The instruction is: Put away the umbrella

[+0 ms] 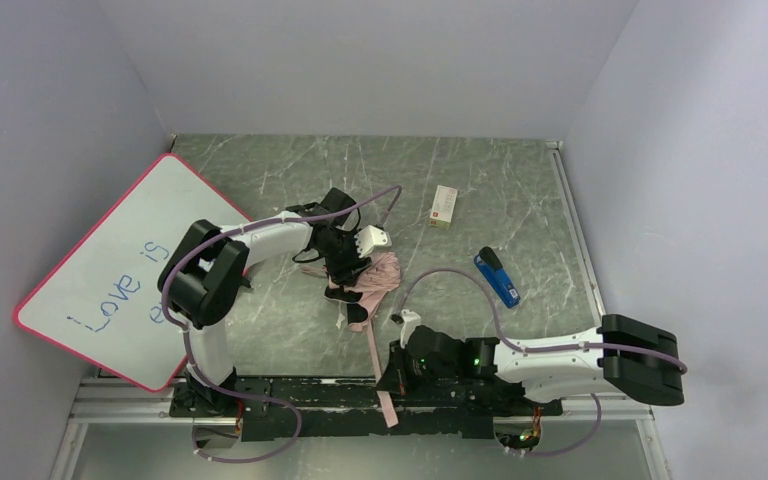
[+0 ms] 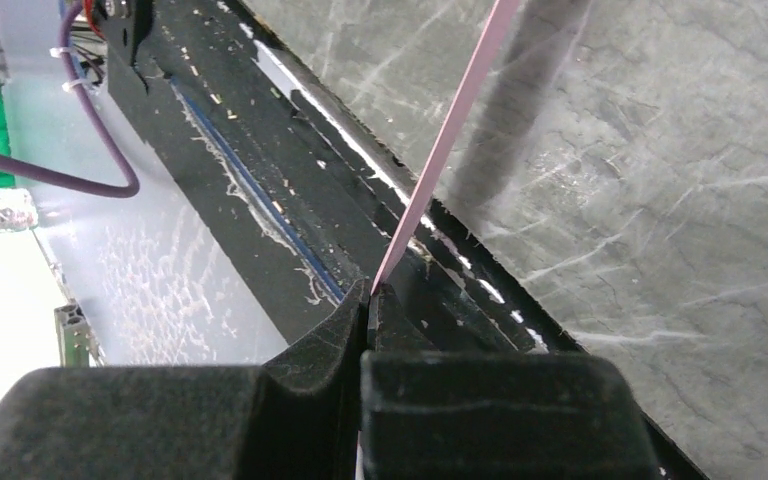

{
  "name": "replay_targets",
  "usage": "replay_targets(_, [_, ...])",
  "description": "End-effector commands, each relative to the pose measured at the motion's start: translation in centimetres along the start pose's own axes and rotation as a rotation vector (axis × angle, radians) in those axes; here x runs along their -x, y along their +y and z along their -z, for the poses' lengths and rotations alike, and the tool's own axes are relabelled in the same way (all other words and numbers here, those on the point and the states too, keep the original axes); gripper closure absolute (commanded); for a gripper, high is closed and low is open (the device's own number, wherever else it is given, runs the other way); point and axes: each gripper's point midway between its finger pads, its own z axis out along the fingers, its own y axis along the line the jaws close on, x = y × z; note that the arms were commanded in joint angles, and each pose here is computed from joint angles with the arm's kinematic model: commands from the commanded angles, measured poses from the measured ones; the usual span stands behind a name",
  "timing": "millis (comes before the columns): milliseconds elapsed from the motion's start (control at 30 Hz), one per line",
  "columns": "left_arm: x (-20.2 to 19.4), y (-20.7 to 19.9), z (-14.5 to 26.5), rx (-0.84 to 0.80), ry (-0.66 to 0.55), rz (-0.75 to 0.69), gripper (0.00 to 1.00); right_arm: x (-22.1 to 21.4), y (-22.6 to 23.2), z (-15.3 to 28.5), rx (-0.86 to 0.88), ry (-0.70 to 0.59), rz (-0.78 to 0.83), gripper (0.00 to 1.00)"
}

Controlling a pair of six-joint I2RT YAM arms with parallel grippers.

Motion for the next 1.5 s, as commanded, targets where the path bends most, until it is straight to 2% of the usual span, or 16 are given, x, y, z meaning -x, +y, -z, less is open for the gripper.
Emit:
replay_targets(0, [-6.7,6.0,-0.2,0.245,0.232,0.011,0.95,-4.8,0.0,1.0,0.019,0.214,-0.032,1.0])
replay_targets(200, [-6.8,6.0,-0.3,0.242,0.233,0.013,0.95,-4.1,-1.7,1.5,-0.09,0.178,-0.011,1.0])
replay_targets(367, [-6.9,6.0,-0.4,0.237,0.239,0.011,0.95,-3.8,-2.1,1.9,-0.114,0.169,0.009,0.97])
replay_targets(600, [-6.6,5.8,-0.4,0.238,0.233,-0.006,0.95,-2.3,-3.2,2.5,-0.237,0.133,0.053,0.81])
replay_targets(1100, [-5.9,5.5,-0.5,0.263,0.214,-0.028,0.95,4.3,-4.6,6.4,-0.484,-0.137,0.083,0.59])
replay_targets(1233, [-5.4,5.8,-0.5,0.286,0.187,-0.015,0.95,5.6,-4.3,7.0,-0.484,-0.205,0.077,0.57])
replay_targets(1467, [-4.5,5.4,-1.1,0.273,0.16,-0.006,0.95,6.7,-2.9,7.3,-0.441,-0.252,0.064,0.55])
